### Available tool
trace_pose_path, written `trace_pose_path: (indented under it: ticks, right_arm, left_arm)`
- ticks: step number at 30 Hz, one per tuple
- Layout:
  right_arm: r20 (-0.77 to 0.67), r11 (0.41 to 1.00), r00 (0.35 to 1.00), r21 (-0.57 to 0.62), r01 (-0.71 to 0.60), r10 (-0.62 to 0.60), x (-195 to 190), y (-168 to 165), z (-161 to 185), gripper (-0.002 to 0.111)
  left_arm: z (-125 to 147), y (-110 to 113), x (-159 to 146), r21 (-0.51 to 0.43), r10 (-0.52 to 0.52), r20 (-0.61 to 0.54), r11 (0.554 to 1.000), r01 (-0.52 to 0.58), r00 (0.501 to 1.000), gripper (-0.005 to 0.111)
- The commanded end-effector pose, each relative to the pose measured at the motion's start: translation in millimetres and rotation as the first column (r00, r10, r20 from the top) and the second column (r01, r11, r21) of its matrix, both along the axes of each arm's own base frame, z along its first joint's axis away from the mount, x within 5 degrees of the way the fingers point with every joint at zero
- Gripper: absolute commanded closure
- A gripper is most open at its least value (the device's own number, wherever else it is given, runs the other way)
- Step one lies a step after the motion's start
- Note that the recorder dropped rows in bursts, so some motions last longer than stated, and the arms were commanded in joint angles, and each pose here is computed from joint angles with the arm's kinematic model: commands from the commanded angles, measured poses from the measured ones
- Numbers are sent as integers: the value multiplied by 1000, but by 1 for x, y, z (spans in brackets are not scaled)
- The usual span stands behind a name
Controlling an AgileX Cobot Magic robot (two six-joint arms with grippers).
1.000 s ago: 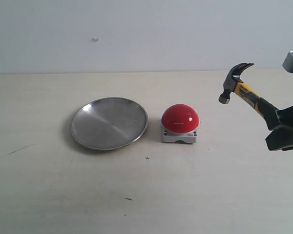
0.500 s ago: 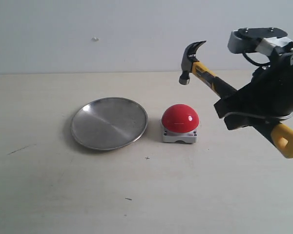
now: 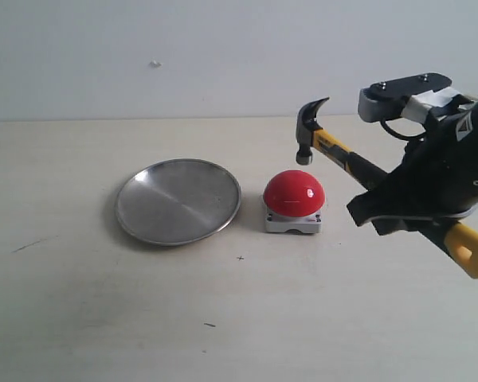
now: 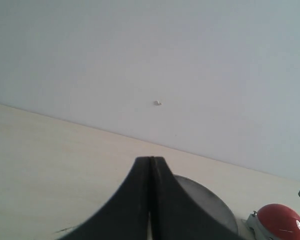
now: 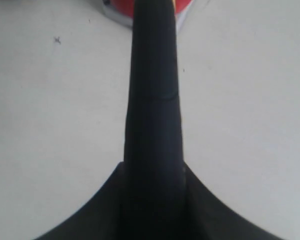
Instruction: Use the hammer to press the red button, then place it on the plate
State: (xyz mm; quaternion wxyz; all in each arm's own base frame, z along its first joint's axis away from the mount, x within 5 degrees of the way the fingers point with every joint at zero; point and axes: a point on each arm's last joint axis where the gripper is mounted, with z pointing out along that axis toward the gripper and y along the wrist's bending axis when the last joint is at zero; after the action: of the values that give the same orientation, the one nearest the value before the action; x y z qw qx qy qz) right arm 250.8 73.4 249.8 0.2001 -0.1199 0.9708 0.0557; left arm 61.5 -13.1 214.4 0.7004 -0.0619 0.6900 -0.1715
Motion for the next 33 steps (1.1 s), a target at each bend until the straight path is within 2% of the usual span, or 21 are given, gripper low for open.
trace_pose_path:
  ticks: [1, 5, 7, 10, 16, 19, 24, 28, 31, 33]
  right_arm:
    - [220, 998, 975, 59, 5, -18, 17, 4, 27, 108]
    - [271, 997, 962, 74, -4, -17, 25, 7, 55, 108]
    - [267, 997, 963, 73, -4, -16, 25, 7, 56, 108]
    - [195, 998, 981, 55, -1, -10, 27, 8, 38, 108]
    - [-77, 998, 996, -33, -43, 41, 28, 8, -31, 108]
    - [-41, 999, 999, -25, -37, 36, 32, 9, -30, 108]
    - [161, 992, 987, 127, 3, -23, 32, 15, 7, 108]
    - [246, 965, 968, 262, -14, -53, 27, 21, 29, 108]
    - [287, 907, 956, 415, -72, -56, 24, 33, 35, 108]
    - [318, 843, 947, 524, -126, -56, 24, 41, 37, 108]
  left_arm:
    - [0, 0, 0, -7, 4, 2, 1000, -4, 1000, 107]
    - [0, 0, 0, -7, 4, 2, 1000, -4, 1000, 107]
    - [0, 0, 0, -7, 4, 2, 1000, -4, 1000, 107]
    - [0, 0, 0, -7, 4, 2, 1000, -4, 1000, 107]
    - [0, 0, 0, -7, 4, 2, 1000, -4, 1000, 107]
    - [0, 0, 0, -7, 4, 2, 1000, -4, 1000, 107]
    - [0, 0, 0, -7, 4, 2, 1000, -4, 1000, 107]
    - [0, 0, 0, -7, 4, 2, 1000, -4, 1000, 107]
    - [0, 0, 0, -7, 4, 2, 1000, -4, 1000, 107]
    - [0, 0, 0, -7, 4, 2, 1000, -4, 1000, 107]
